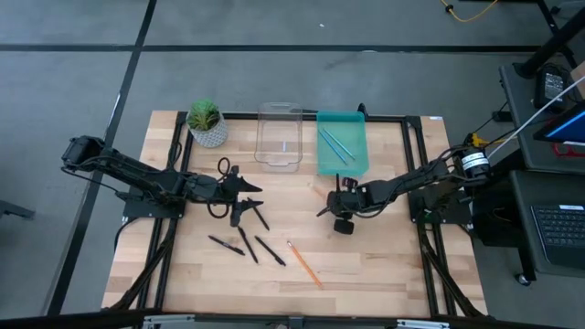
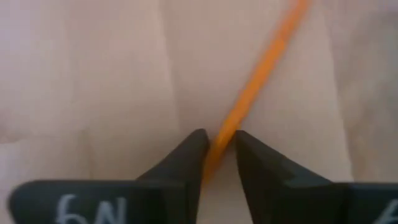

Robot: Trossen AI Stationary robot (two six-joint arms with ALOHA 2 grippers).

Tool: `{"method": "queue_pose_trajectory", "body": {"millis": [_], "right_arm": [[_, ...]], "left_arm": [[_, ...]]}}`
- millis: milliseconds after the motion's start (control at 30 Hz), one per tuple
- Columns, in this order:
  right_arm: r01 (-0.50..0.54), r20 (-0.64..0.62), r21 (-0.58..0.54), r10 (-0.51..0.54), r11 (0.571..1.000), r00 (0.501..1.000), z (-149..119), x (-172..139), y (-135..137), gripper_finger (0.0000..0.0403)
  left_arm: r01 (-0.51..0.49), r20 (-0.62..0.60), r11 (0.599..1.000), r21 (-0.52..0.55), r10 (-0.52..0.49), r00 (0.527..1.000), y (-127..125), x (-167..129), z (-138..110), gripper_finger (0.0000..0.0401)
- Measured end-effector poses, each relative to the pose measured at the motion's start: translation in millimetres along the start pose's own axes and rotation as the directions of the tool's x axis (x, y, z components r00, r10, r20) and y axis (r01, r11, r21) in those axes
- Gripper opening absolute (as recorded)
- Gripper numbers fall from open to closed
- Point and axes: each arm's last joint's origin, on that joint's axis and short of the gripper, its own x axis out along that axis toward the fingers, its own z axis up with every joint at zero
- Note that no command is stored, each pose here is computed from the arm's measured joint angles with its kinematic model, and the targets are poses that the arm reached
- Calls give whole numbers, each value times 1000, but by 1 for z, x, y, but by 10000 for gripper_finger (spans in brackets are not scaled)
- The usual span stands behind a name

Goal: Sort pens & pencils
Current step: Put the orange pencil into the blue bin

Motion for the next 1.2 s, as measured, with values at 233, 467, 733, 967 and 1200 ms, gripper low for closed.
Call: {"method": "queue_pose_trajectory", "body": {"millis": [233, 467, 733, 967, 1200], "right_arm": [[-25, -7, -27, 24, 999, 1000, 0, 0, 2, 44], [-48, -7, -30, 48, 998, 999, -1, -1, 4, 40], [-49, -6, -35, 48, 998, 999, -1, -1, 5, 36], [-49, -5, -30, 49, 998, 999, -1, -1, 5, 38], [-49, -4, -30, 49, 998, 999, -1, -1, 5, 39]], "left_arm": [[0, 0, 1000, 0, 0, 1000, 0, 0, 0, 190], [0, 1, 1000, 0, 0, 1000, 0, 0, 0, 190], [1, 6, 1000, -6, -1, 1000, 0, 0, 1, 190], [5, 24, 1000, -3, -5, 1000, -1, 0, 2, 190], [7, 35, 1000, 23, -8, 999, -1, 0, 4, 190]]}}
